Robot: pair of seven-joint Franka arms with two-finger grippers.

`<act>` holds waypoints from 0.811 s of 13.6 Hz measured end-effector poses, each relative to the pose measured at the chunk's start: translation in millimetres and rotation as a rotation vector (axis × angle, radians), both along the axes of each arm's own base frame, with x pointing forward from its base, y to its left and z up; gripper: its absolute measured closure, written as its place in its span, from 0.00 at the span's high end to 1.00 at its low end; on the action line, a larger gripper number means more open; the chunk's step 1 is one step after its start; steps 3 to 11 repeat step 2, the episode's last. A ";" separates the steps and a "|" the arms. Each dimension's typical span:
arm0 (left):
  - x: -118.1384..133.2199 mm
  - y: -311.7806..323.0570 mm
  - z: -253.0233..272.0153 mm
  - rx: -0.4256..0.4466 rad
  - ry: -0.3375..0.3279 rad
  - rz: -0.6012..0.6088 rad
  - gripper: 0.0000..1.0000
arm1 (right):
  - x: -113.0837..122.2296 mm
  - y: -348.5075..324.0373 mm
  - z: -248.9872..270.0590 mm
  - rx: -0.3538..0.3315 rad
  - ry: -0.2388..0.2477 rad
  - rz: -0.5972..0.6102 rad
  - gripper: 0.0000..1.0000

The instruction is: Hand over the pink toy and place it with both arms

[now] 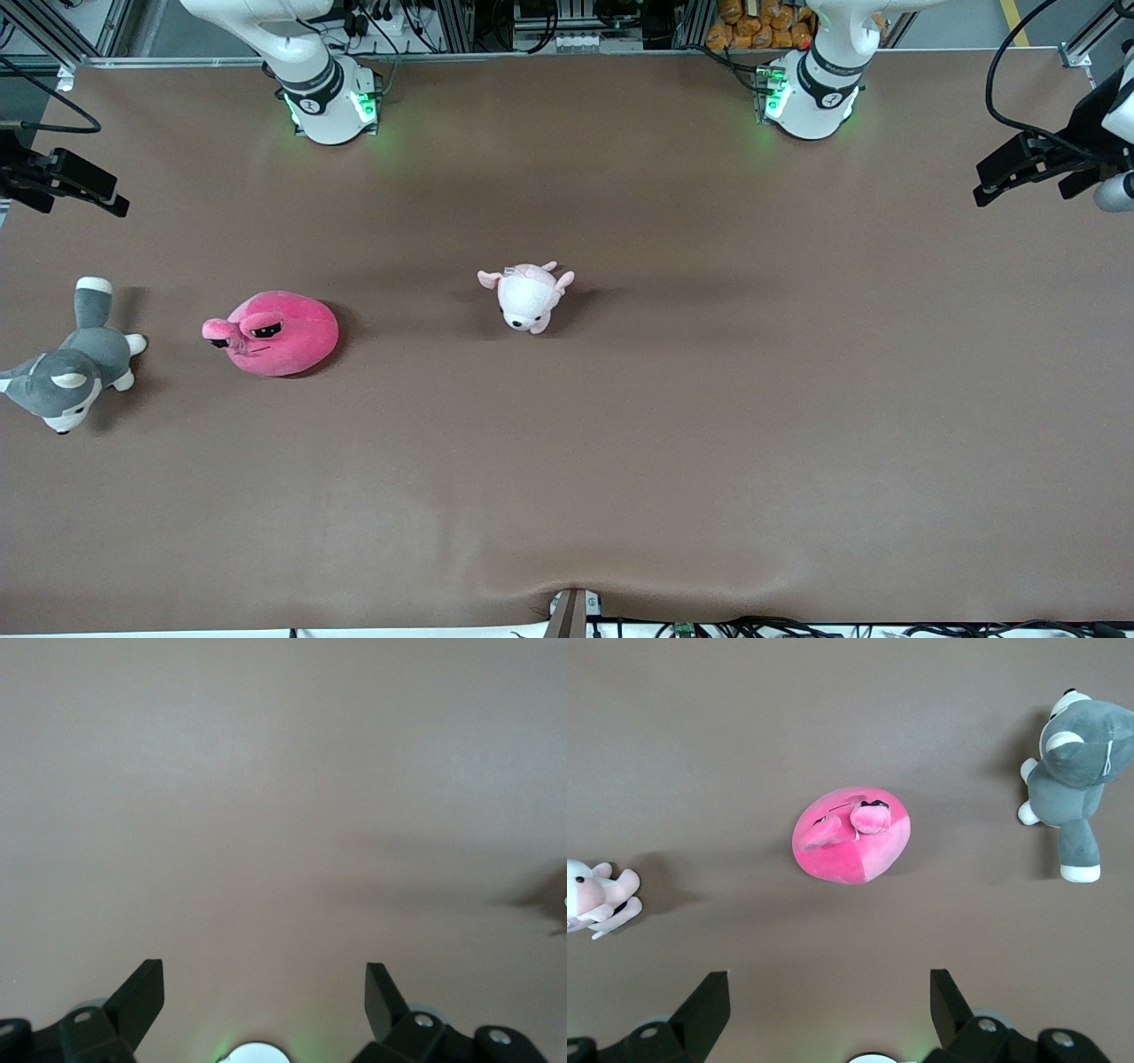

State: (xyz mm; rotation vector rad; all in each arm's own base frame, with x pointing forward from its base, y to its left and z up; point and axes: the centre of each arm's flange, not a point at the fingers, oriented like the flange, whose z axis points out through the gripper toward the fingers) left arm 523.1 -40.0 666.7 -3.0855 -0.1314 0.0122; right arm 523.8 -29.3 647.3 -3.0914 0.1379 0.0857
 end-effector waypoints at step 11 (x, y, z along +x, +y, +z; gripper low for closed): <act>-0.7 0.3 -1.5 0.001 0.011 0.002 1.00 | 0.0 0.0 0.0 0.000 0.000 0.000 1.00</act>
